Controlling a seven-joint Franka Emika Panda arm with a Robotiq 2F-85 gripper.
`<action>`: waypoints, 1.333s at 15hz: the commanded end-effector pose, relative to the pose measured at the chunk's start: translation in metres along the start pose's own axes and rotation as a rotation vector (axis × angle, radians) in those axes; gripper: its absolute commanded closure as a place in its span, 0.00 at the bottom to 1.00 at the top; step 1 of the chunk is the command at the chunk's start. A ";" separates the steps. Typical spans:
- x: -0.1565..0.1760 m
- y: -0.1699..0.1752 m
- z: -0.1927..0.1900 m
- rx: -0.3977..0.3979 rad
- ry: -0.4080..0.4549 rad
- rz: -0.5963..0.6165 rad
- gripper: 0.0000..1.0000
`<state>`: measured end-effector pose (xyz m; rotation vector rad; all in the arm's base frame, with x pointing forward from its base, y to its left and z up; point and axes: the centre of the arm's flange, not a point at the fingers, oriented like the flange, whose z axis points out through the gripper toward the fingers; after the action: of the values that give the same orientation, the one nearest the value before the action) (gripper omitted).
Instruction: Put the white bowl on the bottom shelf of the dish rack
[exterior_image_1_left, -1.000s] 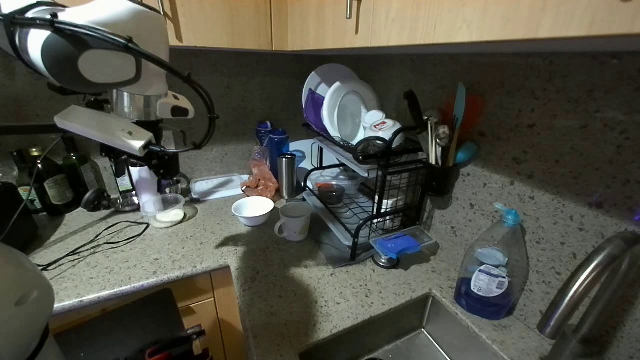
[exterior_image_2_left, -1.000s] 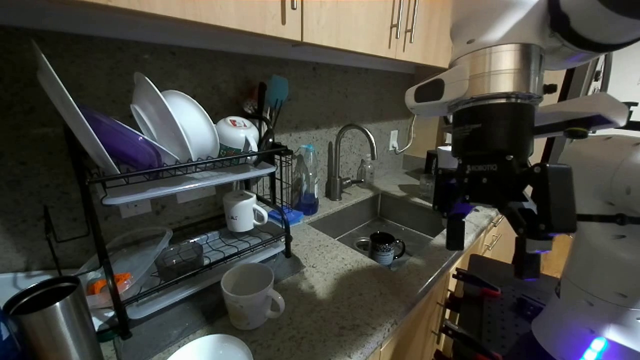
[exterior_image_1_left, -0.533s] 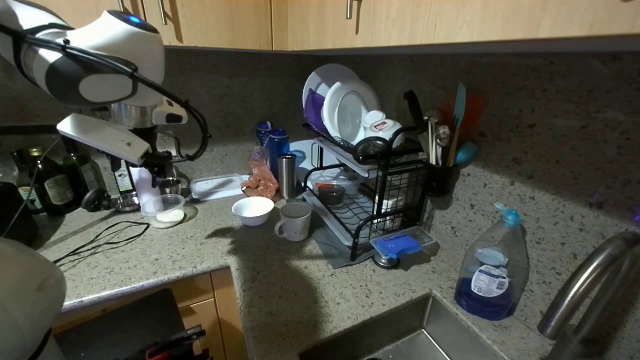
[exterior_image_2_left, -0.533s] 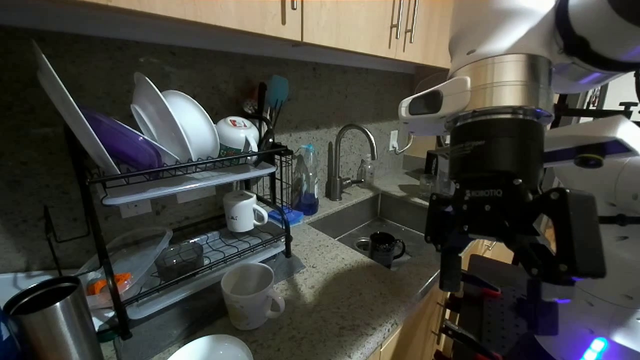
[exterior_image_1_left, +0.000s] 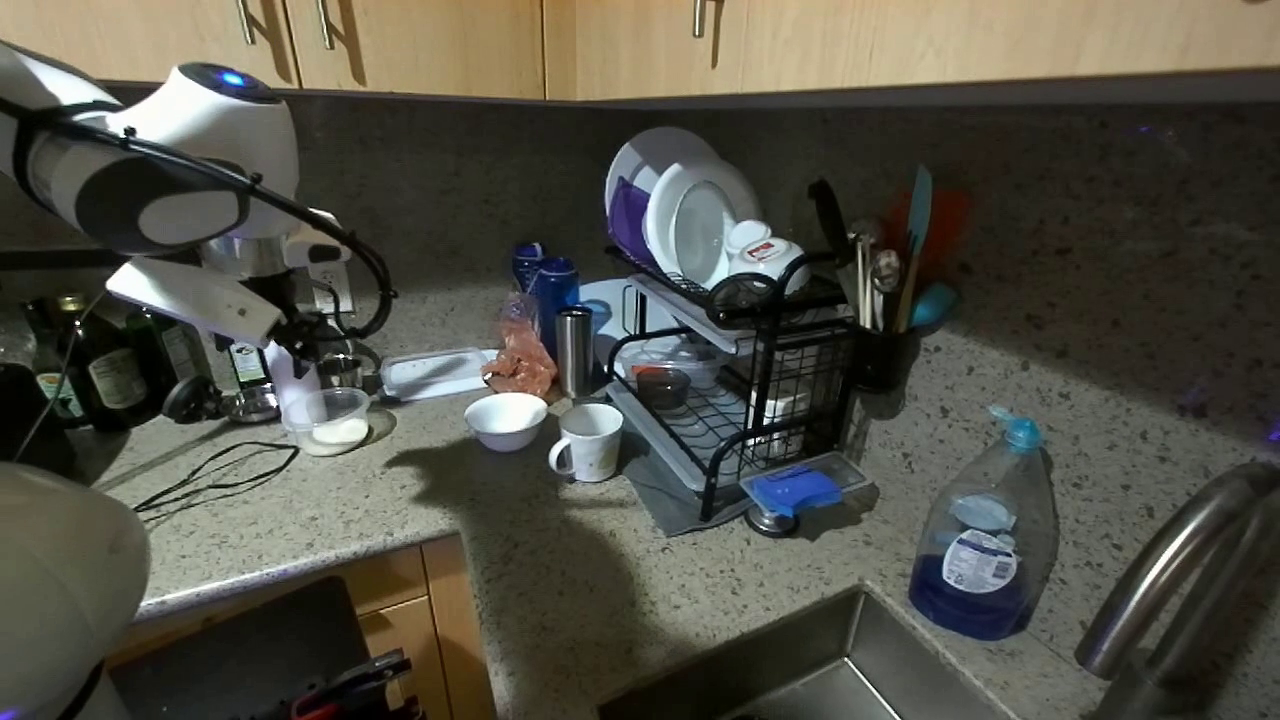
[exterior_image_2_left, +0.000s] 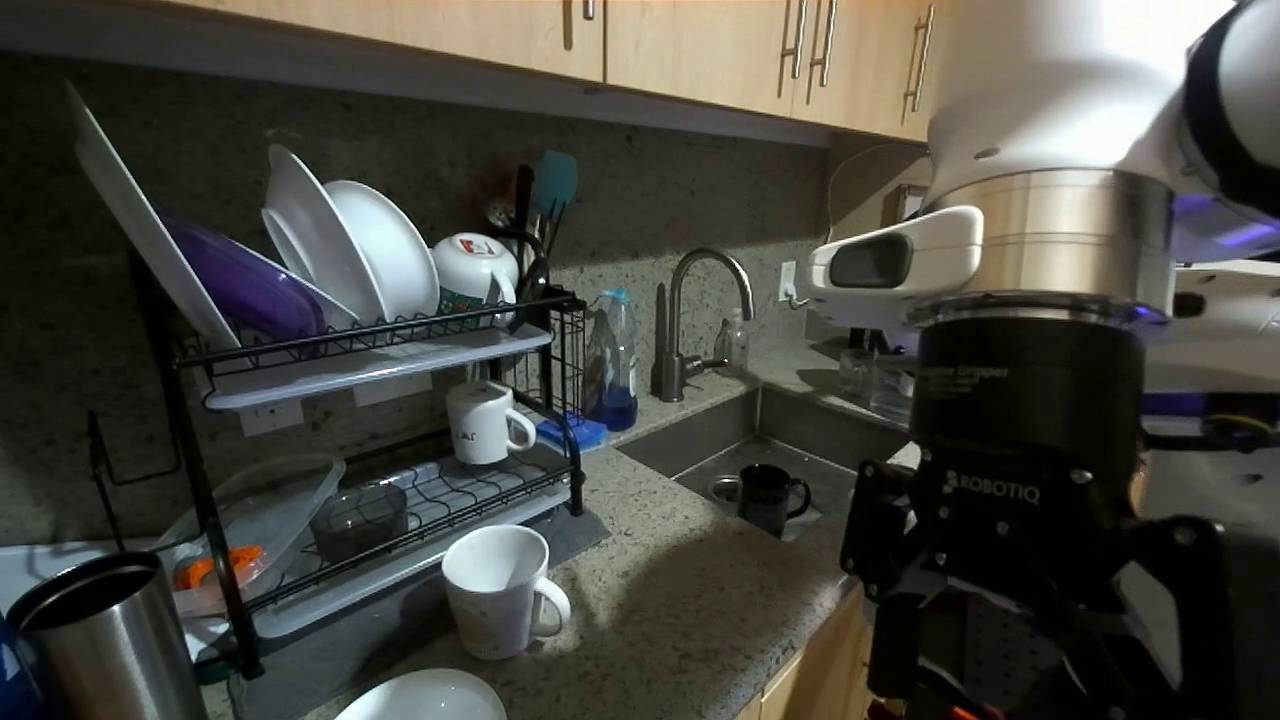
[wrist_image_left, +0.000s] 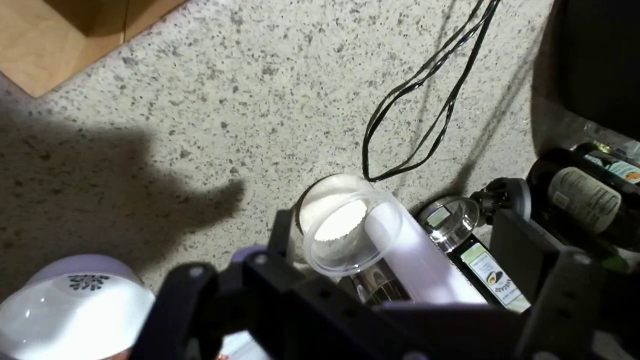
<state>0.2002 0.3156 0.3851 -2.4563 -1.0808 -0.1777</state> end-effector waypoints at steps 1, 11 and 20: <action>0.012 -0.009 0.028 -0.033 0.054 -0.021 0.00; 0.056 0.008 0.055 -0.236 0.172 -0.025 0.00; 0.104 0.000 0.066 -0.395 0.067 -0.141 0.00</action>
<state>0.2619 0.3808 0.3529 -2.6541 -1.2374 -0.5828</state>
